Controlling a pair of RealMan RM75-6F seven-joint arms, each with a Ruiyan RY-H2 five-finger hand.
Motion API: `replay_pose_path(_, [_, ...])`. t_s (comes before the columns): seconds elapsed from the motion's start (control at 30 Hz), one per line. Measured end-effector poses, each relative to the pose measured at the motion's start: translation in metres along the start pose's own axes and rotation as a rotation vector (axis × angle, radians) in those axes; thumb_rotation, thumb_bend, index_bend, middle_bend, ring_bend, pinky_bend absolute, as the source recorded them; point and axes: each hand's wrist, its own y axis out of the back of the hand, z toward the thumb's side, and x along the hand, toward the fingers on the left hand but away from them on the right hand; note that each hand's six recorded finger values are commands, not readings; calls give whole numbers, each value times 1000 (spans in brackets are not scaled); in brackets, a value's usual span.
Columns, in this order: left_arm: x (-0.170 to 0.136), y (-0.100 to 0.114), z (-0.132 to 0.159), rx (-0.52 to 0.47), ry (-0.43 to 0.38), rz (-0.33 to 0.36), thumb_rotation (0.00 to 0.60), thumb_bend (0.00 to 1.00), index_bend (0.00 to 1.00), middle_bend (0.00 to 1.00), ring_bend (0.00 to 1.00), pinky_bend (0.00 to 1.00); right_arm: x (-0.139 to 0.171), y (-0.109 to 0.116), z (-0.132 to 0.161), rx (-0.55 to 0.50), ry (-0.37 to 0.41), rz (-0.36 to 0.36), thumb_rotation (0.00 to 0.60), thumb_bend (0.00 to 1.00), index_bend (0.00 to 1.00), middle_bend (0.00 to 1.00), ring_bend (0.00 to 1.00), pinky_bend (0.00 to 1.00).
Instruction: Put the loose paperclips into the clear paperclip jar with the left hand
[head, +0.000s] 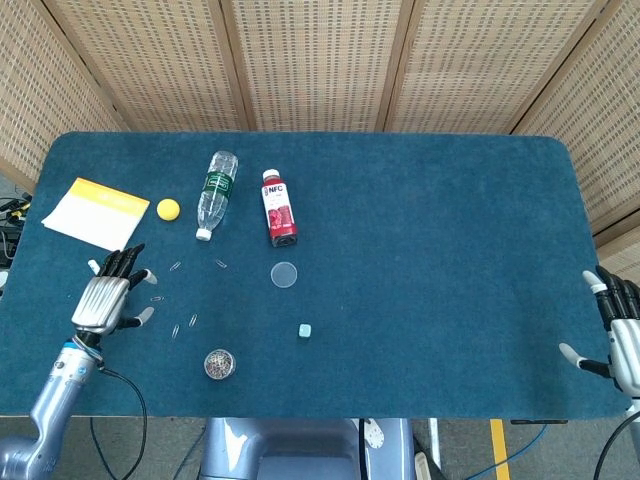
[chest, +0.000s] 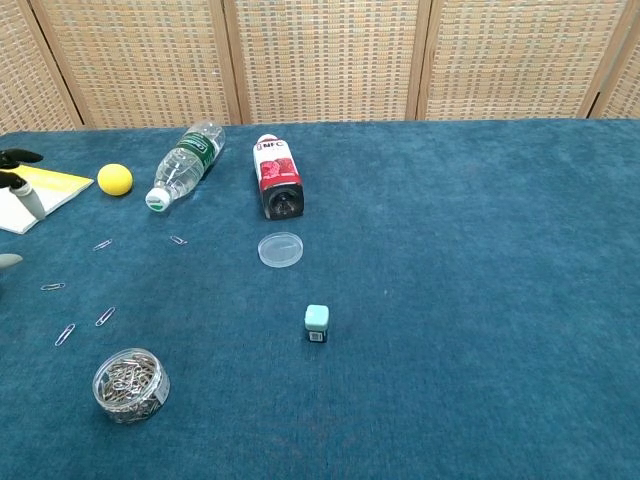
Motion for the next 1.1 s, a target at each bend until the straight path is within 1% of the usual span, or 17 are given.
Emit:
replay_pose_path(0.13, [16,-16,-19,8,60,-47,600,275,476,0,0,0,-1,-1,-1,3,-5,3,600,0,14,0,0,0])
replay_pose_path(0.2, [22,-27,-21,1,78,-67,600,288,490,0,0,0,-1,-1,-1,3,-8,5,600,0,14,0,0,0])
replay_pose_path(0.3, [27,-35,-23,-2,98,-82,600,303,493,0,0,0,-2,-2,-2,2,-9,7,600,0,14,0,0,0])
replay_pose_path(0.47, [31,-41,-25,-7,126,-97,600,365,497,0,0,0,-2,-2,-2,1,-9,9,600,0,14,0,0,0])
replay_pose_path(0.67, [35,-43,-25,5,135,-109,600,368,497,0,0,0,-3,-2,-2,2,-10,10,600,0,14,0,0,0])
replay_pose_path(0.87, [34,-52,-25,2,145,-138,600,368,497,0,0,0,-3,-3,-2,5,-11,11,600,0,14,0,0,0])
replay_pose_path(1.1, [34,-60,-24,-6,150,-151,600,370,500,0,0,0,-3,-4,-2,6,-10,13,600,0,14,0,0,0])
